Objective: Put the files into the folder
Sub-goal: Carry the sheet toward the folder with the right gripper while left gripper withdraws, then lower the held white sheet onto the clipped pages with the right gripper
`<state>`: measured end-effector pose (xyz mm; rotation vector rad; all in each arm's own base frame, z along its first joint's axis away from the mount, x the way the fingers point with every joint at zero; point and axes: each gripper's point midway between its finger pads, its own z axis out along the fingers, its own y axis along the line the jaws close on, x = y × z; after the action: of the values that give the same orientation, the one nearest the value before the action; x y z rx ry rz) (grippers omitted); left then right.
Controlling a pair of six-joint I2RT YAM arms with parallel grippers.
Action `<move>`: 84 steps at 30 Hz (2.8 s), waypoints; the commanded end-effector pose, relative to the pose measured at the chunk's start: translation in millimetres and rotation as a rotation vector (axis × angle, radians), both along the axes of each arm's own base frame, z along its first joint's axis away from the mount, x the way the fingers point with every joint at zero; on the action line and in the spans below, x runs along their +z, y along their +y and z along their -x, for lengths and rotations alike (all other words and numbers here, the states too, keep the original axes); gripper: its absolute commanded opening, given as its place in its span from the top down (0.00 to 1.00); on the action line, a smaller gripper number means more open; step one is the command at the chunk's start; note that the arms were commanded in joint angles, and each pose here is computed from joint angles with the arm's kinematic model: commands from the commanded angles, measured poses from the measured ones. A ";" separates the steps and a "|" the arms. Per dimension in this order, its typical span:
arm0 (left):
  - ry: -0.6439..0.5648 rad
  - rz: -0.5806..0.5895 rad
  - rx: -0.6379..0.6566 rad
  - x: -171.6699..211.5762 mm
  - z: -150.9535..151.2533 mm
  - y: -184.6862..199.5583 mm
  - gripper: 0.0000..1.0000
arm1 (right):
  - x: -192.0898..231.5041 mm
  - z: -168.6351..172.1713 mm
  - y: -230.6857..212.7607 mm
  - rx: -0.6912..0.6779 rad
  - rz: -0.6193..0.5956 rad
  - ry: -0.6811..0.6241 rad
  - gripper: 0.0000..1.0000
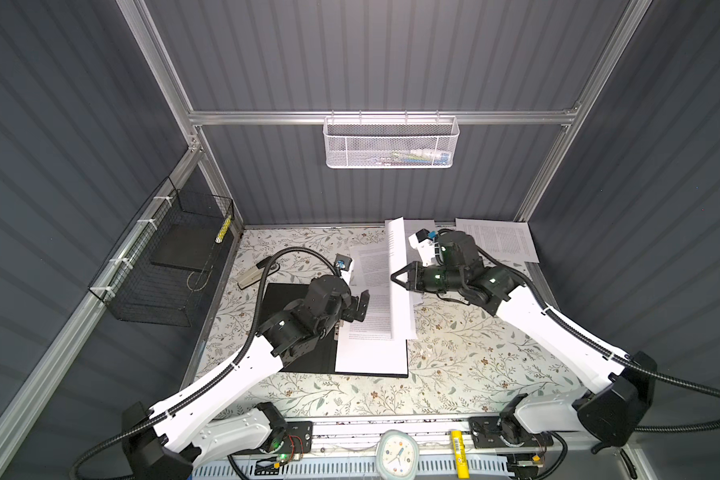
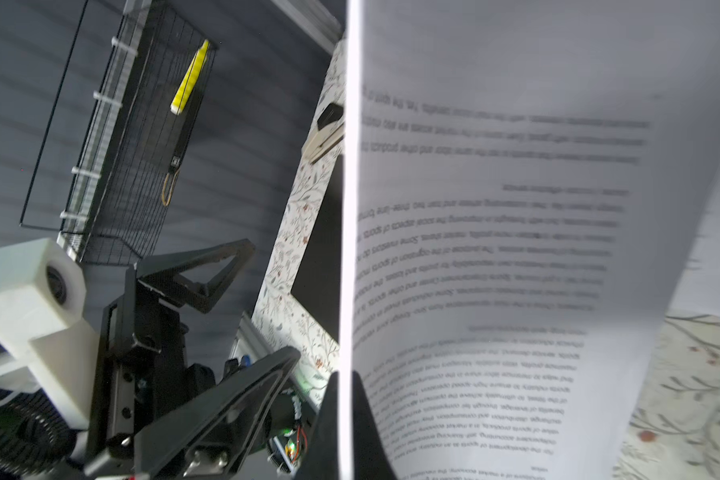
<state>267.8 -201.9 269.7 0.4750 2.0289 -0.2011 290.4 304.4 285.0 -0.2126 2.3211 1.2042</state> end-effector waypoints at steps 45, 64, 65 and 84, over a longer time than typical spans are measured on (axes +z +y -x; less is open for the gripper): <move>0.282 -0.136 -0.336 -86.0 55.2 -22.0 0.00 | -240.7 -8.0 -16.5 -0.045 0.145 0.255 1.00; 0.298 -0.139 -0.348 -89.3 56.6 -24.2 0.00 | -246.0 -11.2 -9.8 -0.047 0.142 0.272 1.00; 0.296 -0.137 -0.348 -88.5 56.4 -24.5 0.00 | -245.8 -11.2 -9.8 -0.046 0.142 0.271 1.00; 0.308 -0.142 -0.353 -91.8 56.7 -25.8 0.00 | -248.6 -7.1 -3.1 -0.013 0.143 0.274 1.00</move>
<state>211.3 -223.9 168.6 0.9148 2.2744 -0.3491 296.4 294.5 33.6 -0.0541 2.6553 1.1048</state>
